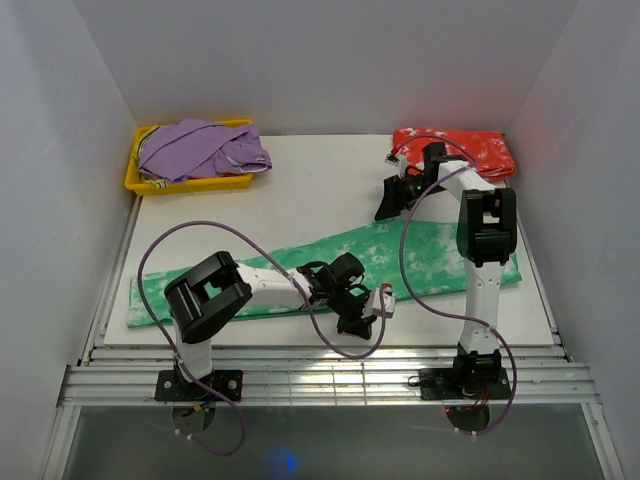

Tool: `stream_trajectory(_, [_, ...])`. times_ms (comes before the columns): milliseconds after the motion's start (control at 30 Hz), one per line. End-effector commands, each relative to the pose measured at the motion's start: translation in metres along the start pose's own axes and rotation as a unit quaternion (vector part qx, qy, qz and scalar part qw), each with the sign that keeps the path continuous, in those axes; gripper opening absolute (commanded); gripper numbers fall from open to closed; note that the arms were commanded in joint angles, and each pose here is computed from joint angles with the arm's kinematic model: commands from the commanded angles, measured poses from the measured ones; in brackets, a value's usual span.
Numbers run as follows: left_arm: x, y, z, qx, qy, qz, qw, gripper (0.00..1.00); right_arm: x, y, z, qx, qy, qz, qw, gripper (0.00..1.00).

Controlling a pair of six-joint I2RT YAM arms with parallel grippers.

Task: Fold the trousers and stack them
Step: Fold the trousers

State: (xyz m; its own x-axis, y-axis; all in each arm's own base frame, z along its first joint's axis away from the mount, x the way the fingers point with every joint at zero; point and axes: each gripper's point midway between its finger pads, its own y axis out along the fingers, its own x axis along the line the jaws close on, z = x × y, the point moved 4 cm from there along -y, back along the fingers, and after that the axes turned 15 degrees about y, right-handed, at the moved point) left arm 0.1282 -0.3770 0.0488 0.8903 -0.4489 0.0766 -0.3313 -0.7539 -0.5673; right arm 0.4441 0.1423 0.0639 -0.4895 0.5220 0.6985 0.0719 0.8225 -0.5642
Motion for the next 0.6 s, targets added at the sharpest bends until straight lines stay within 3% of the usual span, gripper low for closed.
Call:
stream_trajectory(0, [0.011,-0.041,-0.043,-0.043,-0.079,-0.021,0.996,0.18,0.008,-0.035,-0.027,-0.034,-0.032,0.066,0.997,0.87])
stream_trajectory(67, [0.029,-0.072,-0.045,-0.056,-0.135,-0.067,0.987,0.27,0.017,-0.059,-0.039,-0.056,-0.041,0.085,0.994,0.98])
stream_trajectory(100, [0.034,-0.093,-0.053,-0.064,-0.146,-0.093,0.983,0.32,0.025,-0.086,-0.046,-0.075,-0.052,0.110,0.990,0.91])
stream_trajectory(233, [0.061,-0.175,-0.028,-0.060,-0.255,-0.211,0.942,0.55,0.029,-0.148,-0.041,-0.090,-0.075,0.180,0.977,0.90])
stream_trajectory(400, [0.042,-0.235,0.033,0.020,-0.403,-0.269,0.875,0.57,0.024,-0.181,0.016,-0.004,-0.084,0.222,0.971,0.95])
stream_trajectory(567, [-0.003,-0.275,0.106,0.124,-0.507,-0.295,0.801,0.57,0.004,-0.170,0.108,0.126,-0.030,0.220,0.967,0.95])
